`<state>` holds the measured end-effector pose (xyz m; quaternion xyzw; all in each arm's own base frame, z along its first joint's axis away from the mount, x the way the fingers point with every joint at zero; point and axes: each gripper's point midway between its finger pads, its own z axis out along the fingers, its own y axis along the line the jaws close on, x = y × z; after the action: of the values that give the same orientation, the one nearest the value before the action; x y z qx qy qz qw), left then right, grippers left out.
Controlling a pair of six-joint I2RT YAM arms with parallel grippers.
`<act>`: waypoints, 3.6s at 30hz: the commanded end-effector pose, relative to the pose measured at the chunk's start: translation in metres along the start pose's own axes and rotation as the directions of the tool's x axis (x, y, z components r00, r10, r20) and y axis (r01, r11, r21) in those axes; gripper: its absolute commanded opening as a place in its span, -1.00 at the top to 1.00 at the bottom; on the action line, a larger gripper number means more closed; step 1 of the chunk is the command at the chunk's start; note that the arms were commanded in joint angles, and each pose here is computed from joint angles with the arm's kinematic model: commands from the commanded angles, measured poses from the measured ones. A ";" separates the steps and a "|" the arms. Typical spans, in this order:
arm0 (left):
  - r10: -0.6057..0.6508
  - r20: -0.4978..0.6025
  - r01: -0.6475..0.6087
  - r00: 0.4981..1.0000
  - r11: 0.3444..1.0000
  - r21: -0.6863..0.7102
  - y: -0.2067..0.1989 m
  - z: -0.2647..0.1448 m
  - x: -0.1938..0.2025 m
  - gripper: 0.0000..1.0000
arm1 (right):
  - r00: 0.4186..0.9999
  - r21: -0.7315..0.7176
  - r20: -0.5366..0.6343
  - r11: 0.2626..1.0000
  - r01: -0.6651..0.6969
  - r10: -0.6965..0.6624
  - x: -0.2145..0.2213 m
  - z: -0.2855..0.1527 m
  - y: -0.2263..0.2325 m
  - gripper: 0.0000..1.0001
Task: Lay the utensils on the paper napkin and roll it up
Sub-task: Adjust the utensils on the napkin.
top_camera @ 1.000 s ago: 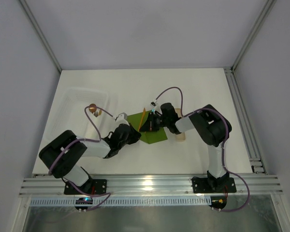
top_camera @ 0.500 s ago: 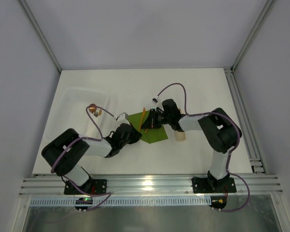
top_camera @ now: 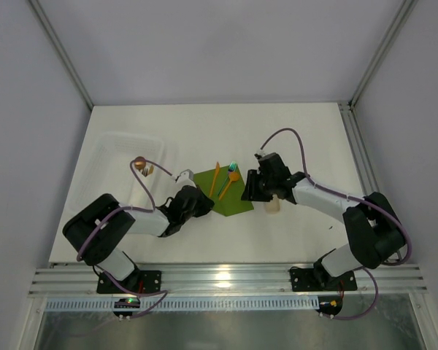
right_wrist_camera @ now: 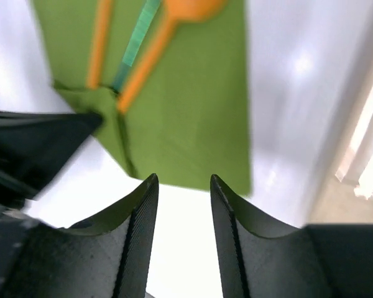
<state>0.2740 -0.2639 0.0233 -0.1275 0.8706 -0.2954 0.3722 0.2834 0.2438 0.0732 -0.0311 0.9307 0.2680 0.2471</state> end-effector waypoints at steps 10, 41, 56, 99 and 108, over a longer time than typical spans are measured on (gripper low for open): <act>0.005 0.000 -0.005 1.000 1.000 -0.007 -0.002 -0.001 -0.002 1.00 | 0.998 0.151 0.055 0.987 -0.049 0.041 0.016 -0.026 -0.038 0.09; 0.020 -0.024 -0.020 1.000 1.000 -0.009 0.002 -0.004 0.004 1.00 | 0.983 0.397 0.014 0.901 -0.174 0.183 -0.073 0.036 0.044 -0.99; 0.029 -0.027 -0.029 0.999 1.000 0.000 0.001 -0.005 0.004 1.00 | 0.973 0.494 0.060 0.841 -0.223 0.223 -0.063 0.059 0.048 -0.96; 0.015 -0.017 -0.015 1.000 1.000 -0.002 0.006 -0.010 0.005 1.00 | 0.974 0.536 -0.027 0.826 -0.178 0.227 -0.038 0.102 0.019 -0.63; 0.012 -0.017 -0.012 1.000 1.000 -0.002 0.007 -0.010 0.005 1.00 | 0.972 0.540 -0.025 0.822 -0.182 0.232 -0.037 0.103 0.016 -0.49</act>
<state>0.2661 -0.2610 0.0226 -0.1277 0.8735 -0.2992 0.3623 0.3555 0.3116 0.0234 0.1234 0.9776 0.0298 0.1681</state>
